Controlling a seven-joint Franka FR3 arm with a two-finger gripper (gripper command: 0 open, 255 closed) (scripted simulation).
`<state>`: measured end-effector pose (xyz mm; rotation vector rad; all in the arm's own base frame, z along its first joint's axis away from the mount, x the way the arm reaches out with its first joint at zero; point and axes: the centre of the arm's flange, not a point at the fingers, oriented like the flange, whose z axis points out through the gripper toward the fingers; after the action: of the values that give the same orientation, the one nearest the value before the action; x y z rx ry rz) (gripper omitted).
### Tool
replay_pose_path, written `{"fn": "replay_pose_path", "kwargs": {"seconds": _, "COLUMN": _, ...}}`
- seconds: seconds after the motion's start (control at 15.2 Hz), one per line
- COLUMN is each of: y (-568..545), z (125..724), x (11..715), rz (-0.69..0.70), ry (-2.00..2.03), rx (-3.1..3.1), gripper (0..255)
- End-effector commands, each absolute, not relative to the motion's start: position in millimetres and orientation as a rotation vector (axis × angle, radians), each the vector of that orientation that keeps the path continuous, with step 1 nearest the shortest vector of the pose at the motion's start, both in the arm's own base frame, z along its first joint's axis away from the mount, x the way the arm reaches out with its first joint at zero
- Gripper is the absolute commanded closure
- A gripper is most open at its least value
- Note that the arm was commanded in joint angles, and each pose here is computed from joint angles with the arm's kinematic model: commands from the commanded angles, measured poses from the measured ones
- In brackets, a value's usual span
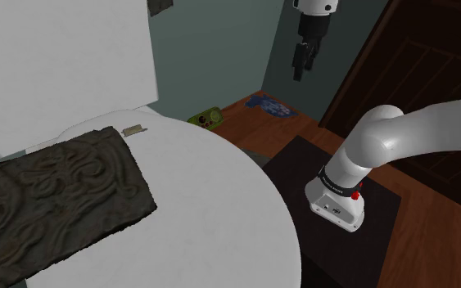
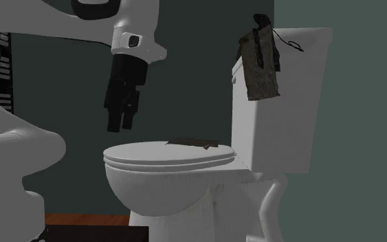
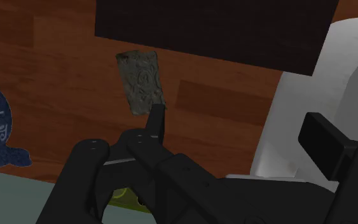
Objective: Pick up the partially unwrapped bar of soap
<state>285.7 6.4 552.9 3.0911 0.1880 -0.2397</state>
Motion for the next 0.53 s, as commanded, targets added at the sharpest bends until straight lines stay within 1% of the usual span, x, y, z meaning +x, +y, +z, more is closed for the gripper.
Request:
{"fn": "replay_pose_path", "kwargs": {"seconds": 0.0, "y": 6.4, "z": 552.9, "x": 285.7, "rz": -0.24, "ry": 0.188, "rx": 3.091, "gripper": 0}}
{"fn": "replay_pose_path", "kwargs": {"seconds": 0.46, "y": 58.0, "z": 535.1, "x": 357.7, "rz": -0.214, "ry": 0.52, "rx": 3.058, "gripper": 0}}
